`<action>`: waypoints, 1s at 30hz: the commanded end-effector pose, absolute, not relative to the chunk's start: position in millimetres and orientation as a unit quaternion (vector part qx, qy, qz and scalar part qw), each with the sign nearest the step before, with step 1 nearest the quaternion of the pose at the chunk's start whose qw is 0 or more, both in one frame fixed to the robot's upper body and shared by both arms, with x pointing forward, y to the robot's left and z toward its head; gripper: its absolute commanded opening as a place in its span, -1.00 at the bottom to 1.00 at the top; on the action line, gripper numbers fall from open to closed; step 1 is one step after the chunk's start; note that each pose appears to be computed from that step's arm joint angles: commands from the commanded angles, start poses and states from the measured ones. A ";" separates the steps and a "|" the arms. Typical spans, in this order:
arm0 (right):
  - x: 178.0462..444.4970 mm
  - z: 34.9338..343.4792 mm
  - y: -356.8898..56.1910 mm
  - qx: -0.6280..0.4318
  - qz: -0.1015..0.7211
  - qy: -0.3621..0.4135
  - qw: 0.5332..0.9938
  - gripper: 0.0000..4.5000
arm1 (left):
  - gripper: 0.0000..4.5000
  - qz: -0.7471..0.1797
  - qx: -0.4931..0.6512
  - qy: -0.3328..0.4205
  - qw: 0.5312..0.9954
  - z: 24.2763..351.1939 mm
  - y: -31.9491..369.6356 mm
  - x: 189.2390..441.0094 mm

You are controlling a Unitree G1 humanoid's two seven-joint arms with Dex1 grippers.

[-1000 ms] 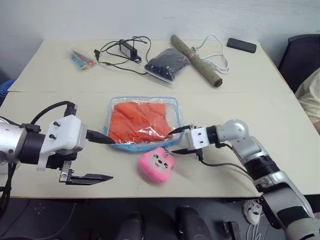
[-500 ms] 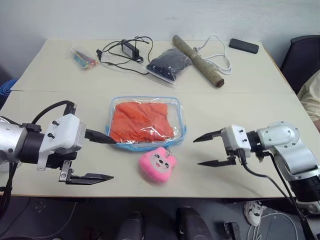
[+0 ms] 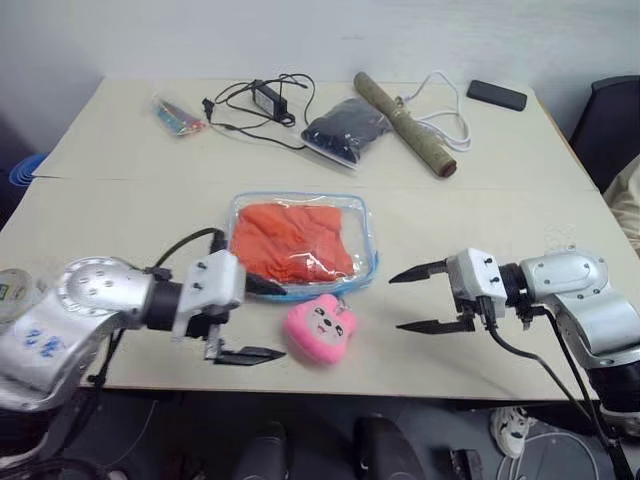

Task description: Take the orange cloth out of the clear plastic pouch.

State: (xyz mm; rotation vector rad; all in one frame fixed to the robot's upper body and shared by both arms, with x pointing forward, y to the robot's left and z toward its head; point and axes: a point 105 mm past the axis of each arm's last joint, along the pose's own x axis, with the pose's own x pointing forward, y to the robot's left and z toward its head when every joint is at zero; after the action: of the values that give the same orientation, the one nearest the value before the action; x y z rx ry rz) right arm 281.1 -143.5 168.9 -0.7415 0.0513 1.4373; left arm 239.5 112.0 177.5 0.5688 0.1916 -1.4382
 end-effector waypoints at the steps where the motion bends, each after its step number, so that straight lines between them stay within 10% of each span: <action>1: 292.9 171.8 -145.4 -0.376 0.633 0.009 0.677 0.61 | 1.00 -0.659 0.316 0.086 0.677 154.8 101.2 248.1; 10: 340.0 160.9 -116.9 -0.463 0.602 -0.041 0.649 0.61 | 1.00 -0.679 0.353 0.086 0.638 117.1 83.8 254.8; 14: 357.1 161.0 -98.8 -0.481 0.585 -0.074 0.648 0.63 | 0.50 -0.673 0.356 0.092 0.642 113.4 87.9 256.2; 26: 361.6 163.9 -101.9 -0.508 0.588 -0.098 0.622 -0.98 | -0.91 -0.650 0.348 0.101 0.668 111.7 101.8 250.1; 30: 356.3 158.3 -106.0 -0.507 0.605 -0.087 0.608 -1.00 | -0.93 -0.646 0.342 0.112 0.674 111.9 111.2 244.6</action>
State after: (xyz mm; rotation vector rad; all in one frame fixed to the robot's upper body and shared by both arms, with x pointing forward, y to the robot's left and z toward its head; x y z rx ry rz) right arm 357.7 -101.5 148.5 -1.1572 -0.1680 1.4017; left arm 248.3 104.0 113.4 0.7641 0.2185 -1.4564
